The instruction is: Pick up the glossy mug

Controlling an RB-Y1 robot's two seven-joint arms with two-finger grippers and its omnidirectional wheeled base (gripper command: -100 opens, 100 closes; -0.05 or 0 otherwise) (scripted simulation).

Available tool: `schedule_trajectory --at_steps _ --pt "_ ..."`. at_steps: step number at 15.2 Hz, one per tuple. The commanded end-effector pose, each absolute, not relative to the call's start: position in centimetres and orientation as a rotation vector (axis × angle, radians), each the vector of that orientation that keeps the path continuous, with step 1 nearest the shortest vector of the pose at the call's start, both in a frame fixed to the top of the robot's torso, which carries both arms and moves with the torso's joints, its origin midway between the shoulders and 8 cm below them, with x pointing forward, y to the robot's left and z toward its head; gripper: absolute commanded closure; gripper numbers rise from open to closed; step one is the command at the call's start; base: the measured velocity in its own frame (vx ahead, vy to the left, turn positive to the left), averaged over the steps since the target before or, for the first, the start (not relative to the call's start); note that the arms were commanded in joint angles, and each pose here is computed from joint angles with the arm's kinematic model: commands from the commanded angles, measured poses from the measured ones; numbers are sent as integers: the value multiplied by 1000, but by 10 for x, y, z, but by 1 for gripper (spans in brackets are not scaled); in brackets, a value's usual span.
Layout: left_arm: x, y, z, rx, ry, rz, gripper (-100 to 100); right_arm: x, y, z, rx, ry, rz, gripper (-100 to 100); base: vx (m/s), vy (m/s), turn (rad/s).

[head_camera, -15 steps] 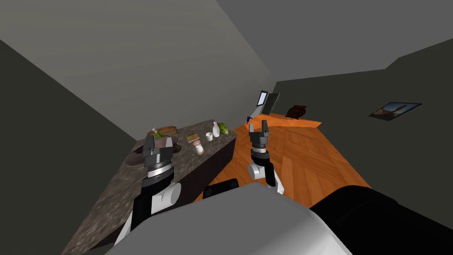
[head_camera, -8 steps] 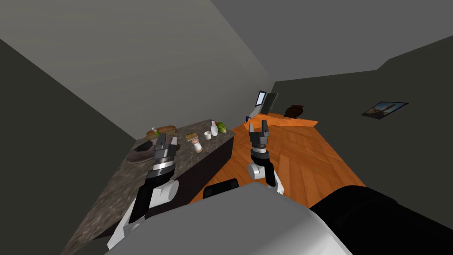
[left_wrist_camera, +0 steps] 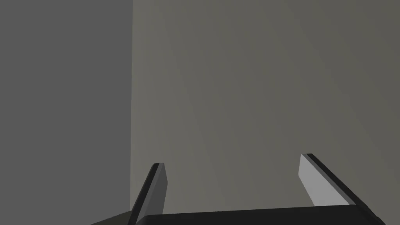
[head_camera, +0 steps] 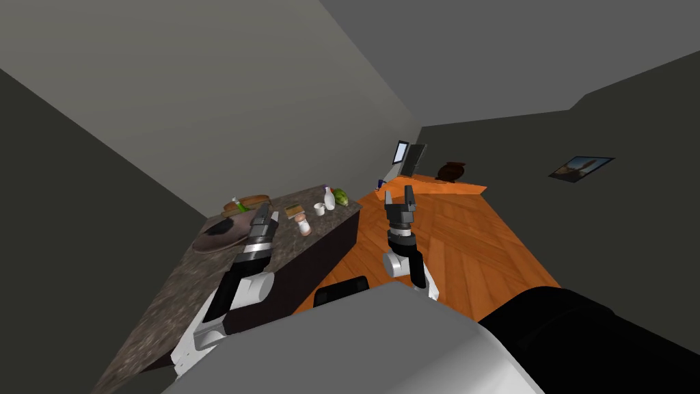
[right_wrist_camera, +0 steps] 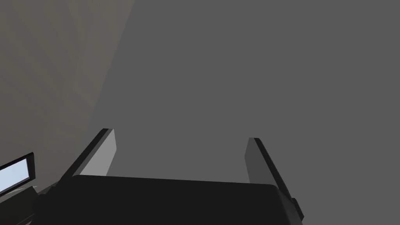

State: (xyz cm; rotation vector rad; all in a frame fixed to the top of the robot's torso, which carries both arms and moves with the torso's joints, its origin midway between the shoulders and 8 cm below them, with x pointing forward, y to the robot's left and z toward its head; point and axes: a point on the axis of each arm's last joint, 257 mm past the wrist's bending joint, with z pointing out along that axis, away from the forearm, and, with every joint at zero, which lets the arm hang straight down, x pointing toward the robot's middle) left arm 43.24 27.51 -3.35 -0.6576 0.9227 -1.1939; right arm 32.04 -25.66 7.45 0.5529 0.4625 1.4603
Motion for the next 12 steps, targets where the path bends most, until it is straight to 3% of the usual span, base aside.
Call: schedule_trajectory --at_steps 1,12 --pt "448 279 -41 -658 976 -1159 -100 320 -257 75 553 462 1460 0 -7 -6 -36" --pt "503 300 -79 -687 1195 -994 -100 320 -257 75 553 462 1460 0 -1 -5 -42"
